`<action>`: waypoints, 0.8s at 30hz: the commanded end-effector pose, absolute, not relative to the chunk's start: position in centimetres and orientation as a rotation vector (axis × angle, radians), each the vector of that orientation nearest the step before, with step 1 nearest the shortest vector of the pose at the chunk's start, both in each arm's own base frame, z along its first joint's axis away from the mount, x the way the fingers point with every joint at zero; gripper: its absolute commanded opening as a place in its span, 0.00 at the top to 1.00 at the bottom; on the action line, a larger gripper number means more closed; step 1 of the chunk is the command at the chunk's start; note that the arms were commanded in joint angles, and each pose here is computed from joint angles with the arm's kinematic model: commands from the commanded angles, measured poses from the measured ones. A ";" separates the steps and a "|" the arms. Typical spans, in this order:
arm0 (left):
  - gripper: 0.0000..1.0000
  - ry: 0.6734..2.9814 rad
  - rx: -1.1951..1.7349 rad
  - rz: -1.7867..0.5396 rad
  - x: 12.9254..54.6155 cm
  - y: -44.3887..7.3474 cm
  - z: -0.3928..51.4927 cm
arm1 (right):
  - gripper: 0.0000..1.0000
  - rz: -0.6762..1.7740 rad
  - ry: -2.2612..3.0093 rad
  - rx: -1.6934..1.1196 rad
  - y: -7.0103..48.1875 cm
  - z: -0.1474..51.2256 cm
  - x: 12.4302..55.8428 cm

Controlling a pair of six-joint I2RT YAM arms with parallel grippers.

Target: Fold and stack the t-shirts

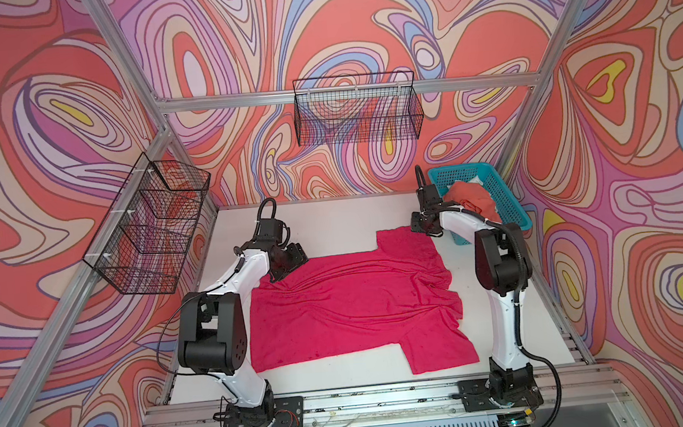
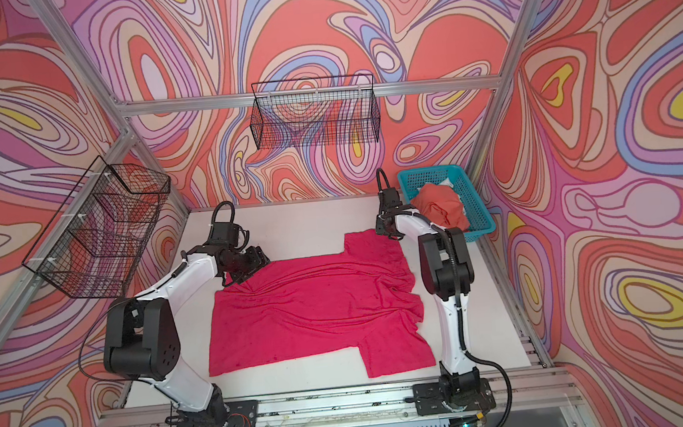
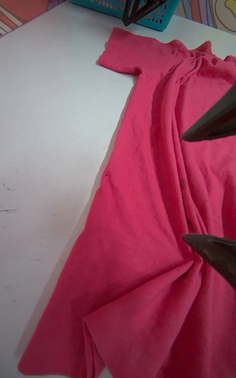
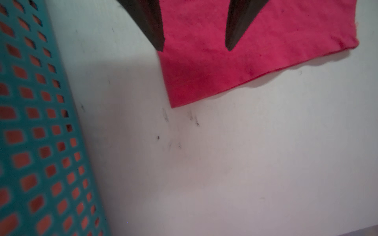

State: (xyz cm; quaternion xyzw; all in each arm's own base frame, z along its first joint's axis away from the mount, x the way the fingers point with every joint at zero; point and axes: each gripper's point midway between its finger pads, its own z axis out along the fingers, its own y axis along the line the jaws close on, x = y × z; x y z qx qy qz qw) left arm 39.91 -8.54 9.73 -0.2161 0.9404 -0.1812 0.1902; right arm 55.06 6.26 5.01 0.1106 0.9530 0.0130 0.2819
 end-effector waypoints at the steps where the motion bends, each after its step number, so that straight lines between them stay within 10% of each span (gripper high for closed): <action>1: 0.26 2.674 -0.602 -0.509 38.7 -8.6 9.7 | 0.56 0.014 2.481 0.378 4.2 5.7 56.9; 24: 0.25 2.684 -0.618 -0.507 38.1 -8.6 9.2 | 0.80 0.019 2.515 0.416 4.2 1.3 58.4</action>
